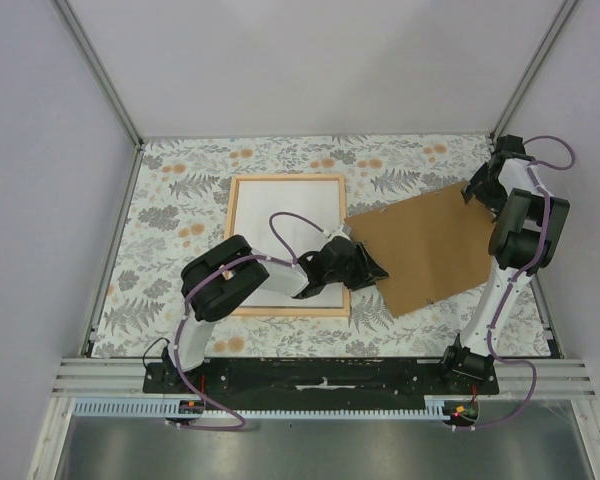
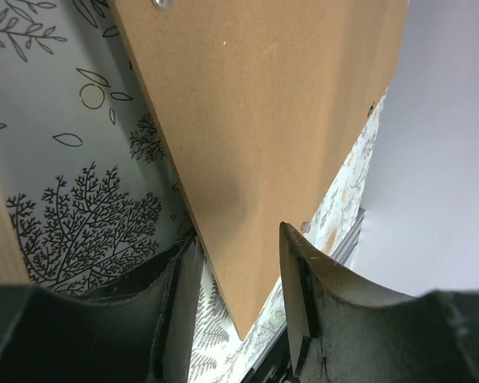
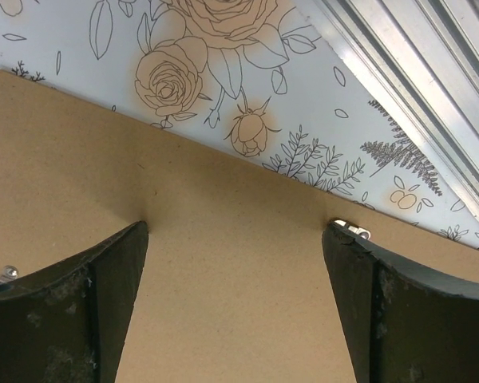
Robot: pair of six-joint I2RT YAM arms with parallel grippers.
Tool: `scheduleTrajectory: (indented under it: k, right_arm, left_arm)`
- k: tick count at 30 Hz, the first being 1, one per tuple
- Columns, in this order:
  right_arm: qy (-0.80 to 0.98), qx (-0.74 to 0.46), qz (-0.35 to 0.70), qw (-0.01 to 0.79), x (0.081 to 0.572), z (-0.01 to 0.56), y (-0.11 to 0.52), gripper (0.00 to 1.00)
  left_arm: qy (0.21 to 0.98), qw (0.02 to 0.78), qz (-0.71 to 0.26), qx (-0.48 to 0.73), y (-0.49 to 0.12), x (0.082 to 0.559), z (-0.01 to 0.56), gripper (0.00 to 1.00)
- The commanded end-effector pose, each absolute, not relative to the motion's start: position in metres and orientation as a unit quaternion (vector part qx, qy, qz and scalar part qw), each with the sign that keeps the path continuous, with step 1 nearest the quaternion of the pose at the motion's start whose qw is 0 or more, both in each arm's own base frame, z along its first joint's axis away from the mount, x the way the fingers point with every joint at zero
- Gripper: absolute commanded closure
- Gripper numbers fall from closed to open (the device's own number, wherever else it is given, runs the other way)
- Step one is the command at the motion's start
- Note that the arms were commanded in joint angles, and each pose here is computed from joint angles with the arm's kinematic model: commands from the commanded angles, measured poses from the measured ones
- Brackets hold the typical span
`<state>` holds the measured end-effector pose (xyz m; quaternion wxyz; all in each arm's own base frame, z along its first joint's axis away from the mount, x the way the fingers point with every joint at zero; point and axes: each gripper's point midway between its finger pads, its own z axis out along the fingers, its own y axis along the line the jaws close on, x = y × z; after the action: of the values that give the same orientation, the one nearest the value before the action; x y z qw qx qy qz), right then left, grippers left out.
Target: Put the photo into the frame
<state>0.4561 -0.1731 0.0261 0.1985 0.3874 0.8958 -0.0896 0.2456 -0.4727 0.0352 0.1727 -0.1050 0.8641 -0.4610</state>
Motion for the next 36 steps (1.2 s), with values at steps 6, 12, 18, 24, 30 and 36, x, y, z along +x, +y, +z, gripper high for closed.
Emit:
scheduleTrajectory:
  k: [6, 12, 18, 24, 30, 36]
  right_arm:
    - [0.903, 0.378, -0.070, 0.192, 0.462, 0.022, -0.169, 0.04]
    - [0.903, 0.379, -0.067, 0.192, 0.461, 0.023, -0.167, 0.04]
    - [0.900, 0.379, -0.060, 0.205, 0.462, 0.038, -0.163, 0.04]
    - [0.899, 0.367, -0.054, 0.233, 0.467, 0.075, -0.142, 0.04]
    - [0.892, 0.363, -0.010, 0.270, 0.443, 0.128, -0.091, 0.03]
    - [0.878, 0.381, 0.051, 0.285, 0.359, 0.139, -0.052, 0.02]
  left_arm:
    - [0.831, 0.184, -0.501, -0.154, -0.477, 0.258, 0.041, 0.56]
    - [0.814, 0.199, -0.521, -0.162, -0.477, 0.262, 0.054, 0.70]
    - [0.798, 0.220, -0.539, -0.158, -0.473, 0.264, 0.078, 0.87]
    - [0.786, 0.256, -0.540, -0.160, -0.463, 0.272, 0.106, 0.98]
    - [0.780, 0.271, -0.539, -0.169, -0.447, 0.269, 0.120, 0.98]
    - [0.789, 0.271, -0.522, -0.178, -0.433, 0.264, 0.117, 0.98]
